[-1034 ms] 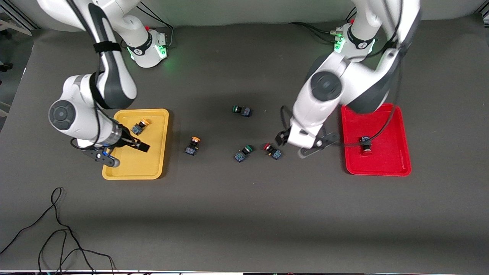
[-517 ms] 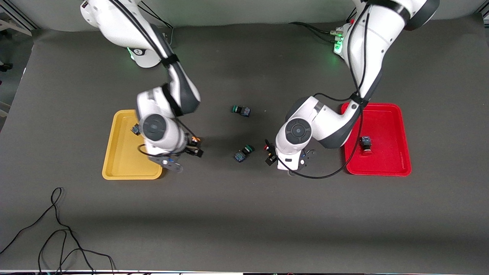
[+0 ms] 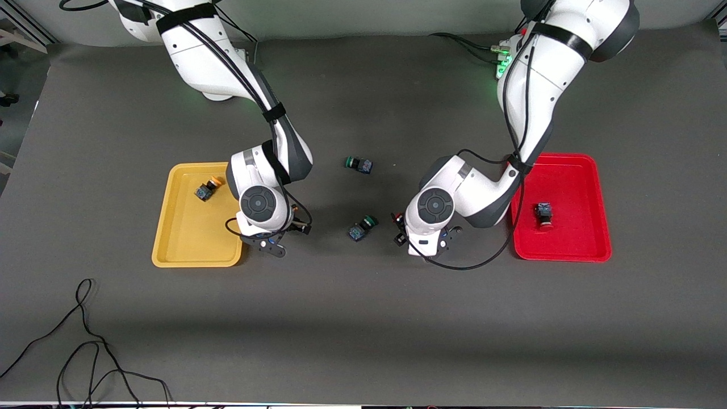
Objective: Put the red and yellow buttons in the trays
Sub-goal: 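Grasp the orange button with the right gripper while the left gripper grasps red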
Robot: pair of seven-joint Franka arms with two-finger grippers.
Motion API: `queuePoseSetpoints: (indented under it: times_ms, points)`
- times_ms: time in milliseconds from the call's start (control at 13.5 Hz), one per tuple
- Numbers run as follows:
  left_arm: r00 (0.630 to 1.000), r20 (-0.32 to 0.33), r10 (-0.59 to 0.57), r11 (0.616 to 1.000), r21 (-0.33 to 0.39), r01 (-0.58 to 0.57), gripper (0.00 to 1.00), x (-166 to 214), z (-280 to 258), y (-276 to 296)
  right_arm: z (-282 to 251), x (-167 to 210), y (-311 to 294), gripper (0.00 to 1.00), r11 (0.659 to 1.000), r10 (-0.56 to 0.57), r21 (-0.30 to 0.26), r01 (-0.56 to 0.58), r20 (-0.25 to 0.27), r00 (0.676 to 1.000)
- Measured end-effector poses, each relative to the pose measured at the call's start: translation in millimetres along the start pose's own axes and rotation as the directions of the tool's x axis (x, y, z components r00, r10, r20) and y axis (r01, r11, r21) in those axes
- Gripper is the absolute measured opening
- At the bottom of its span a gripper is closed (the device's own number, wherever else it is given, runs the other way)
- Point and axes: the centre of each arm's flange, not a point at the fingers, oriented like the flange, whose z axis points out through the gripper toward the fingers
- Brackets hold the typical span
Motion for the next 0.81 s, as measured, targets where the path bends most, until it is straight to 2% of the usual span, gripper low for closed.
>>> queuePoseSetpoints:
  times_ms: [74, 148, 222, 295, 369, 517, 665, 739, 812]
  points:
    - [1.0, -0.001, 0.0, 1.0, 0.0, 0.0, 0.58, 0, 0, 0, 9, -2, 3, 1.0, 1.0, 0.001, 0.002, -0.001, -0.005, 1.0]
    - [1.0, -0.002, 0.0, 1.0, 0.001, 0.0, 0.58, 1, 1, 0, 20, -5, 6, 1.0, 1.0, 0.001, 0.006, -0.001, -0.012, 1.0]
    - [1.0, -0.003, -0.001, 1.0, 0.002, 0.001, 0.52, 1, 1, 0, 30, -10, 8, 1.0, 1.0, -0.001, 0.008, 0.002, -0.015, 1.0]
    - [1.0, -0.003, -0.002, 1.0, 0.002, 0.002, 0.41, 1, 0, 0, 34, -12, 9, 0.99, 1.0, -0.003, 0.013, 0.003, -0.021, 1.0]
    - [1.0, -0.005, -0.003, 1.0, -0.003, 0.003, 0.41, 2, -3, 1, 34, -13, 9, 0.96, 1.0, -0.004, 0.019, 0.005, -0.025, 1.0]
    - [1.0, -0.015, -0.006, 1.0, -0.01, 0.006, 0.41, 7, -21, 5, 26, -13, 9, 0.7, 1.0, -0.005, 0.031, 0.005, -0.029, 1.0]
    - [0.999, -0.028, 0.018, 1.0, 0.01, -0.018, 0.41, 11, -70, 6, 17, -14, 11, 0.48, 0.999, -0.003, 0.04, 0.004, -0.028, 1.0]
    - [0.998, -0.02, 0.054, 0.998, 0.015, -0.054, 0.41, 13, -110, 2, 15, -13, 12, 0.44, 0.999, -0.001, 0.042, 0.002, -0.028, 1.0]
    - [0.994, -0.008, 0.106, 0.994, 0.011, -0.106, 0.41, 12, -152, -7, 12, -12, 13, 0.44, 0.999, 0.001, 0.045, 0.0, -0.027, 1.0]
